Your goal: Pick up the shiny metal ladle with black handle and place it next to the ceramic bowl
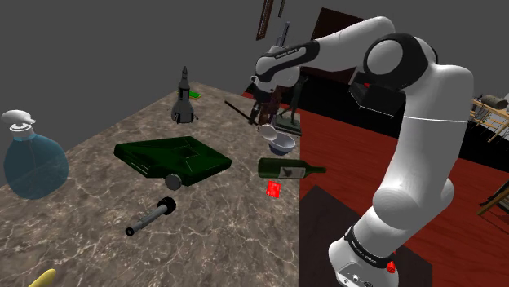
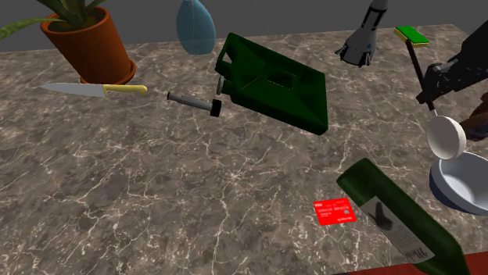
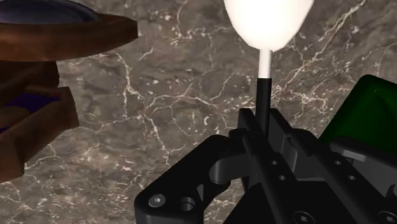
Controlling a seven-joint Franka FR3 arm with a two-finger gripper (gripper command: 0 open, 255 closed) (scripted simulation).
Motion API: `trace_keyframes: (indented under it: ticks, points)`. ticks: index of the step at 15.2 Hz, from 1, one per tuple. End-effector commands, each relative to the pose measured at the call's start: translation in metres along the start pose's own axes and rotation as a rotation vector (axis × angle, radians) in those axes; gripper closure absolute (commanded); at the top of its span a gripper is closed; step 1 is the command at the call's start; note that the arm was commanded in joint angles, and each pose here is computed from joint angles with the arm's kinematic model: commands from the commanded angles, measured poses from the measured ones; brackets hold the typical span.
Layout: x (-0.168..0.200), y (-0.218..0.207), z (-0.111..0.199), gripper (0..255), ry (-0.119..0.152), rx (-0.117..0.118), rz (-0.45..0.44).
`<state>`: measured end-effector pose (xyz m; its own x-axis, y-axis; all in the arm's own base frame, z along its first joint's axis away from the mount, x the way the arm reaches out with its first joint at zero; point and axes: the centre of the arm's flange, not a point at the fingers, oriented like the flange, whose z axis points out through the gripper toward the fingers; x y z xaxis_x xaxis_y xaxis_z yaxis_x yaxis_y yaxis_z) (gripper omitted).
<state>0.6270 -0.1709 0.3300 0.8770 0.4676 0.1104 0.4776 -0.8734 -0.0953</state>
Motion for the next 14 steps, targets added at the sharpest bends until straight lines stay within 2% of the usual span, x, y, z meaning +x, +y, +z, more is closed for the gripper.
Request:
trace_keyframes:
  ticks: [1,14]
  points:
    - [-0.003,0.004,0.008,255,0.000,0.000,-0.001]
    - [-0.010,0.011,0.076,255,0.000,0.000,-0.001]
